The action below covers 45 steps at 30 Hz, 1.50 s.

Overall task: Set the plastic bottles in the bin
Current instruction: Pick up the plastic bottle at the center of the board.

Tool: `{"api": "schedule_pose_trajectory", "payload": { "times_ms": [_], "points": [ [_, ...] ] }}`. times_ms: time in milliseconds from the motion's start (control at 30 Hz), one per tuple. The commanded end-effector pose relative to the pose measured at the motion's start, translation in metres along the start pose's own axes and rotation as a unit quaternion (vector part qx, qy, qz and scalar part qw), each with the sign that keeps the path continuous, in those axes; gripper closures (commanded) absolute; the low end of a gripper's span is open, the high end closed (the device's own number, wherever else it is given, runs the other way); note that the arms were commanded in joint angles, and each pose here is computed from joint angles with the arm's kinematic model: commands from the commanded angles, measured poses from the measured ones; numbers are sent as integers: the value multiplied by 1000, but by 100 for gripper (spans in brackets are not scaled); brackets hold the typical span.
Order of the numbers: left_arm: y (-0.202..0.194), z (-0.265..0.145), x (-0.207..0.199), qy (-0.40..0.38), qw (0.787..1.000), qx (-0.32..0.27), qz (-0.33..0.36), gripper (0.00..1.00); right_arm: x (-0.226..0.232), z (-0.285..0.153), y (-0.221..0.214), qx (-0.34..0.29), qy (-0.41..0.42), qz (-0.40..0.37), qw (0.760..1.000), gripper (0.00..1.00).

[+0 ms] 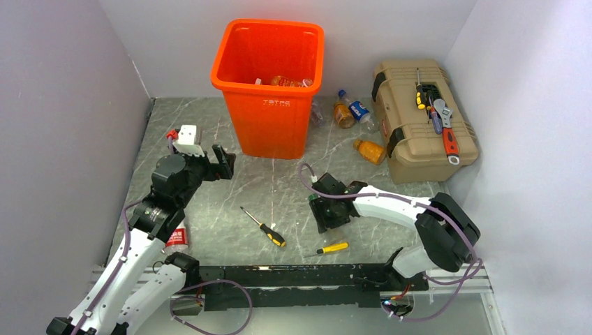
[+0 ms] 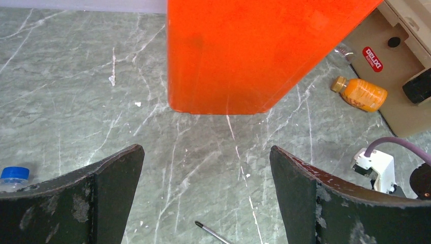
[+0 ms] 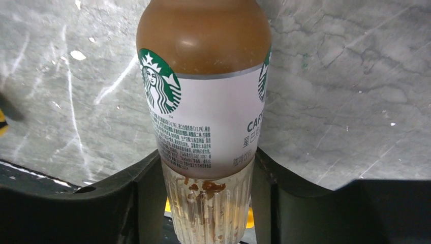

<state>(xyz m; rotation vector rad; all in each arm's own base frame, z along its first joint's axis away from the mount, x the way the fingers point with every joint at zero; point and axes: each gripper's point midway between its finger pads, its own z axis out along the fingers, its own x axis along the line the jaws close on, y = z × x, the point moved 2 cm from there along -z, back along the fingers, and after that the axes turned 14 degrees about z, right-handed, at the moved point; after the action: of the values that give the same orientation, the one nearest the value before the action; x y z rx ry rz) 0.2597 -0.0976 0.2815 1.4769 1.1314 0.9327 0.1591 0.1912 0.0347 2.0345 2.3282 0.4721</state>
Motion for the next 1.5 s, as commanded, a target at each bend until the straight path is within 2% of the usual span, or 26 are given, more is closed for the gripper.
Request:
{"api": "schedule_pose_trajectory", "payload": {
  "times_ms": [0,100,200,267,367,467,500,567,633,733,833,1000,1200,1367,1467],
  "points": [
    [17,-2,-4,-10,1000,-22,-12,0,6,-4,16,-50,7,12,999,54],
    [20,-3,-8,-23,999,-31,-11,0,19,-23,35,-111,42,9,993,63],
    [29,-8,-17,-55,997,-57,-10,1,42,-61,56,-202,117,-15,972,68],
    [37,-12,-28,-90,992,-84,-18,1,60,-99,67,-277,189,-37,941,71],
    [48,-20,-43,-137,984,-106,-38,1,82,-145,66,-354,293,-85,884,73],
    [60,-34,-83,-273,953,-130,-29,1,102,-186,48,-410,401,-140,807,75],
    [67,-41,-98,-326,935,-138,-34,1,104,-196,45,-424,420,-145,789,76],
    [82,-55,-121,-418,895,-143,-58,0,107,-206,42,-439,441,-153,768,76],
    [94,-59,-133,-468,869,-139,-79,1,110,-209,41,-438,450,-157,762,77],
    [108,-60,-142,-503,848,-132,-103,1,117,-215,39,-439,473,-161,747,78],
    [110,-63,-162,-538,829,-119,-93,1,122,-218,39,-444,491,-158,733,79],
    [86,-58,-208,-538,840,-68,-9,0,132,-208,45,-430,487,-158,744,81],
    [74,-44,-217,-516,855,-50,-6,1,134,-214,41,-442,504,-153,726,83],
    [58,-27,-217,-479,878,-10,-3,5,134,-214,40,-441,503,-158,727,83],
    [55,-25,-221,-482,876,-3,-5,9,135,-214,39,-440,505,-159,726,83]
  ]
}}
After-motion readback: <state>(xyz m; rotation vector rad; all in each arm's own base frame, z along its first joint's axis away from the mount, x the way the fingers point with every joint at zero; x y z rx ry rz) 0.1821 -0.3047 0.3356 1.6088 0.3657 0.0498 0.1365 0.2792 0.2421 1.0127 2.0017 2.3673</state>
